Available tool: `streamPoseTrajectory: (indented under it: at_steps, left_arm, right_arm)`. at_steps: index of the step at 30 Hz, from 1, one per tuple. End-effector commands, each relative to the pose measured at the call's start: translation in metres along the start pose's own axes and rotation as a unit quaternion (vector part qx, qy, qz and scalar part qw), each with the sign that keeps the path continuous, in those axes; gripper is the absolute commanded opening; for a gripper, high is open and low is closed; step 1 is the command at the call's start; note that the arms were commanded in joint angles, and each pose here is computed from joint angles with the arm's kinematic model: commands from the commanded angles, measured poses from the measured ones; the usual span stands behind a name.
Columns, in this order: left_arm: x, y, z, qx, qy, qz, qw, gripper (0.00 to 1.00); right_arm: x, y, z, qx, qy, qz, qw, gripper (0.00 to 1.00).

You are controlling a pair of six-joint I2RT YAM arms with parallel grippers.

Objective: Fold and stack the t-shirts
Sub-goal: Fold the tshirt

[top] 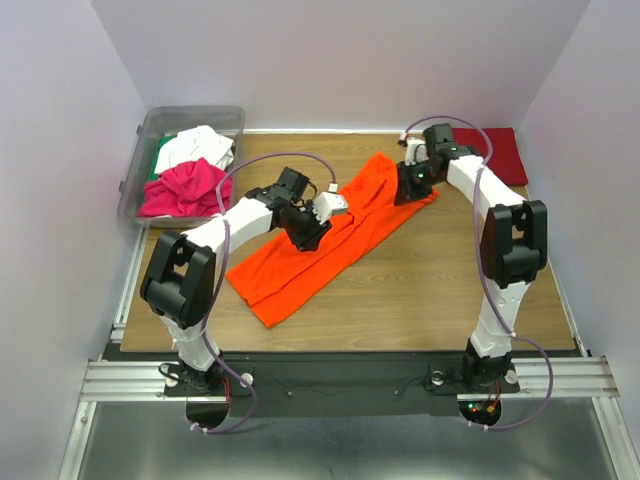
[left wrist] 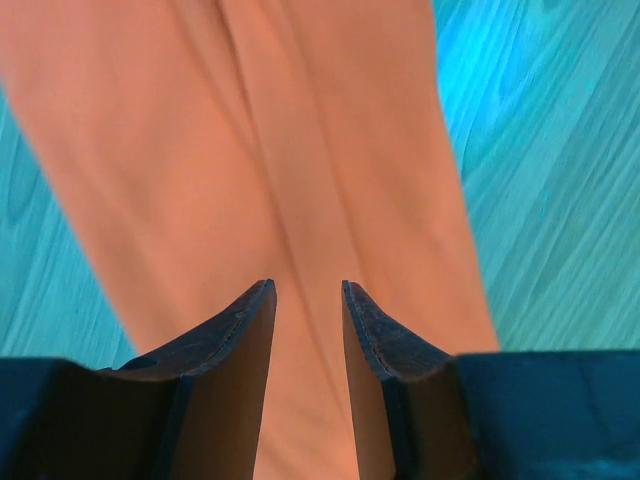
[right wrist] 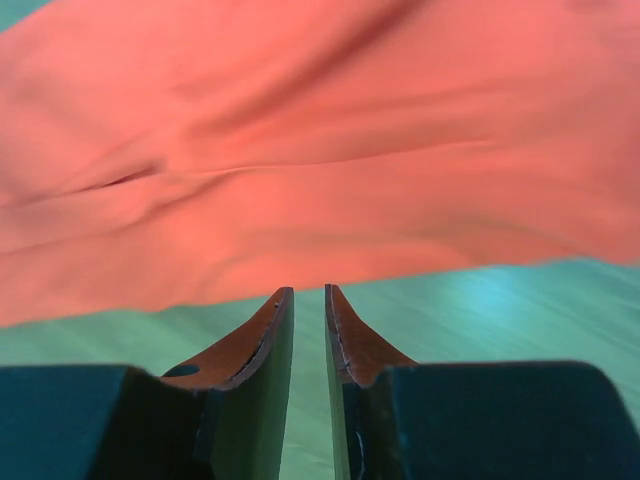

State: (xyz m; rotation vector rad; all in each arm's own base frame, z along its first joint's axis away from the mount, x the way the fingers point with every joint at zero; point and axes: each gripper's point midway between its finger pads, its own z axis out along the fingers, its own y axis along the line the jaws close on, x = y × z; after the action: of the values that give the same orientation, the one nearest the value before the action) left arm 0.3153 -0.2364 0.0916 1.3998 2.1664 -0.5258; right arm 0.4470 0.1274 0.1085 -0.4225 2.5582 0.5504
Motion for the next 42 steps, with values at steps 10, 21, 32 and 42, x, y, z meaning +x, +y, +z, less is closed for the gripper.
streamPoseTrajectory:
  at_steps: [10,21,32,42]
  left_arm:
    - [0.061,-0.032,-0.031,-0.008,0.054,0.018,0.998,0.46]
    - [0.105,-0.045,-0.056,-0.034,0.08,0.009,0.996,0.48]
    - [0.112,-0.036,-0.064,-0.05,0.074,-0.009,0.996,0.48]
    - [0.132,-0.045,-0.075,-0.033,0.095,0.003,0.995,0.48]
  right_arm:
    - [0.034,0.12,0.063,-0.115,0.072,-0.03,0.99,0.27]
    - [0.044,0.139,0.086,-0.114,0.097,-0.026,0.988,0.4]
    - [0.031,0.15,0.102,-0.149,0.095,-0.012,0.984,0.36]
    - [0.019,0.147,0.127,-0.154,0.091,-0.005,0.984,0.33]
